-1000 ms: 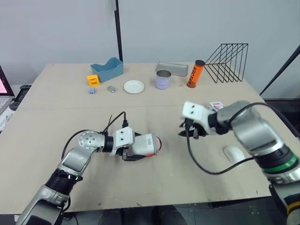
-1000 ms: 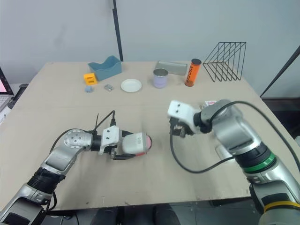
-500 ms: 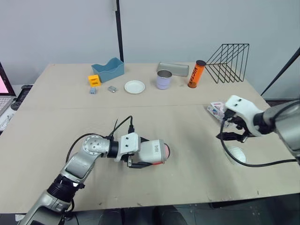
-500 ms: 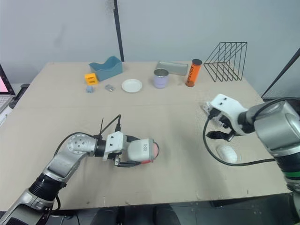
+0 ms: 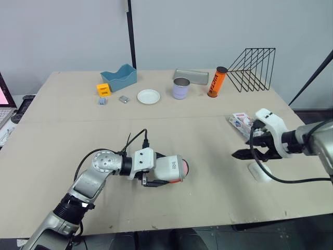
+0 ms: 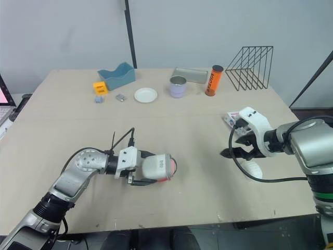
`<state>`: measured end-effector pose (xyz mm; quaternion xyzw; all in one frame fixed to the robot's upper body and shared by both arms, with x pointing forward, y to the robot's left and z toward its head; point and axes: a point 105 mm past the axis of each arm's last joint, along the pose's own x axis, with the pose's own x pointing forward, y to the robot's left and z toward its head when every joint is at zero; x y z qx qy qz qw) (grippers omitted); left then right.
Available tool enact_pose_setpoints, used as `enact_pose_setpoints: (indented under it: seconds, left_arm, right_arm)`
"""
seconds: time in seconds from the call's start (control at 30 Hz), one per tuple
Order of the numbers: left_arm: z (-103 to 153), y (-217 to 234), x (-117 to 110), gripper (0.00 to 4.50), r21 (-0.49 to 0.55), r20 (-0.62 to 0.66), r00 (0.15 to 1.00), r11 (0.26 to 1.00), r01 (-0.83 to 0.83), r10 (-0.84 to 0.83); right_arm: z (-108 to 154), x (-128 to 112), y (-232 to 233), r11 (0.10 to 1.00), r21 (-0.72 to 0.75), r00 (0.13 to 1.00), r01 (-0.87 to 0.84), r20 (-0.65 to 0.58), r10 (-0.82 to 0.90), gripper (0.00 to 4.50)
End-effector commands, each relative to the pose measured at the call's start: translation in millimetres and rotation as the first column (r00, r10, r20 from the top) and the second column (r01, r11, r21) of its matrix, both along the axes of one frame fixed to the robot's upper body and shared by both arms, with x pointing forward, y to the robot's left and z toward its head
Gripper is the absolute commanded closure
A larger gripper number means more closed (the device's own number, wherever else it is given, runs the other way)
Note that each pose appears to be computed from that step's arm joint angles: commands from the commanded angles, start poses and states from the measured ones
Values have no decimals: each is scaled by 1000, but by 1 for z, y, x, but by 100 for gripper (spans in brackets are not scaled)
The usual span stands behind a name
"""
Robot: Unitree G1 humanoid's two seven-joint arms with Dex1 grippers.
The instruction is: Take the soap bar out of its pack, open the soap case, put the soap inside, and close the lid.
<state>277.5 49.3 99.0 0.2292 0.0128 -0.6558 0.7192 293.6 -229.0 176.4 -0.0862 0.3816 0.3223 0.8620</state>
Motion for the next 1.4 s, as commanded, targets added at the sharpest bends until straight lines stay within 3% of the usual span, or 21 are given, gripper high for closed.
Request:
enact_pose_setpoints:
  seconds: [0.03, 0.13, 0.23, 0.33, 0.47, 1.27, 1.4]
  left_arm:
    - [17, 2, 5, 100, -38, 63, 998, 999, 3, 0]
    - [19, 1, 7, 100, -40, 68, 998, 999, 4, -2]
    - [20, 0, 9, 100, -43, 79, 997, 999, 6, -2]
    - [24, -2, 11, 100, -44, 113, 994, 999, 2, 3]
    - [26, -1, 11, 100, -40, 123, 992, 999, 8, -3]
    - [38, -1, 17, 100, -55, 149, 989, 998, -7, 16]
    - [38, 1, 18, 100, -54, 145, 989, 998, -16, 24]
  right_arm:
    - [12, -3, 8, 980, 190, 998, 55, -47, -47, 13]
    - [-4, -15, 35, 896, 445, 979, 7, -184, 84, 13]
    - [-17, -18, 54, 841, 541, 959, 10, -242, 144, 13]
    - [-37, -25, 73, 860, 510, 943, 8, -291, 164, 13]
    - [-28, -23, 97, 800, 599, 937, -24, -265, 227, 13]
    - [-25, -15, 147, 712, 698, 926, 77, -315, 209, 13]
    - [-27, -20, 150, 713, 696, 921, 88, -330, 208, 137]
